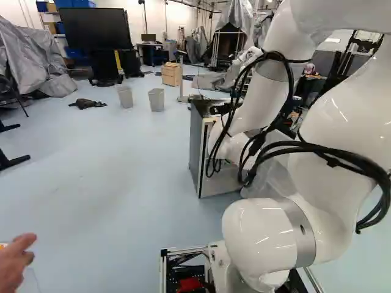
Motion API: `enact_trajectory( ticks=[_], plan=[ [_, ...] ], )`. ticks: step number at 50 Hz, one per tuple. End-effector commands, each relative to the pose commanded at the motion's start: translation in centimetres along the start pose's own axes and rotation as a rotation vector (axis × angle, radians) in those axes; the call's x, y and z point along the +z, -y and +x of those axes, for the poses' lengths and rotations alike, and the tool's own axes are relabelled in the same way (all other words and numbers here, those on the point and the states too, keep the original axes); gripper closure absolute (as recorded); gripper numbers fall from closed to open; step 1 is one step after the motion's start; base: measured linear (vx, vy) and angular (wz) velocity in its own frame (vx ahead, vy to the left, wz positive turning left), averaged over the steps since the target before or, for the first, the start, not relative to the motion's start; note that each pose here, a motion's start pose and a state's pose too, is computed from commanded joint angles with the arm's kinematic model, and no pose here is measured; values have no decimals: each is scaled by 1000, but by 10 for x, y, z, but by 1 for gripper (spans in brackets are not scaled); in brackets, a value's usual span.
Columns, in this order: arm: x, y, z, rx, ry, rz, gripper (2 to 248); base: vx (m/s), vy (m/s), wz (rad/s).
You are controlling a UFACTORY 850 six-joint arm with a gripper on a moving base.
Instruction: Grab a drink from the fridge
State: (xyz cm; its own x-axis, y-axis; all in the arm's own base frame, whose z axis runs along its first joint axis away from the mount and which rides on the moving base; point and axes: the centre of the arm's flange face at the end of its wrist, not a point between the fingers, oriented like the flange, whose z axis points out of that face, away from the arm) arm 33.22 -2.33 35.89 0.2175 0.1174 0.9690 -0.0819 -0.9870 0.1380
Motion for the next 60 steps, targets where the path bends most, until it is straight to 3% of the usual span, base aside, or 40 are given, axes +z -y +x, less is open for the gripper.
enact_trajectory(
  ticks=[25,60],
  plan=[
    [-7,-3,18,4,-26,-2,154,0,0,0],
    [-7,-6,39,8,14,6,154,0,0,0]
  ],
)
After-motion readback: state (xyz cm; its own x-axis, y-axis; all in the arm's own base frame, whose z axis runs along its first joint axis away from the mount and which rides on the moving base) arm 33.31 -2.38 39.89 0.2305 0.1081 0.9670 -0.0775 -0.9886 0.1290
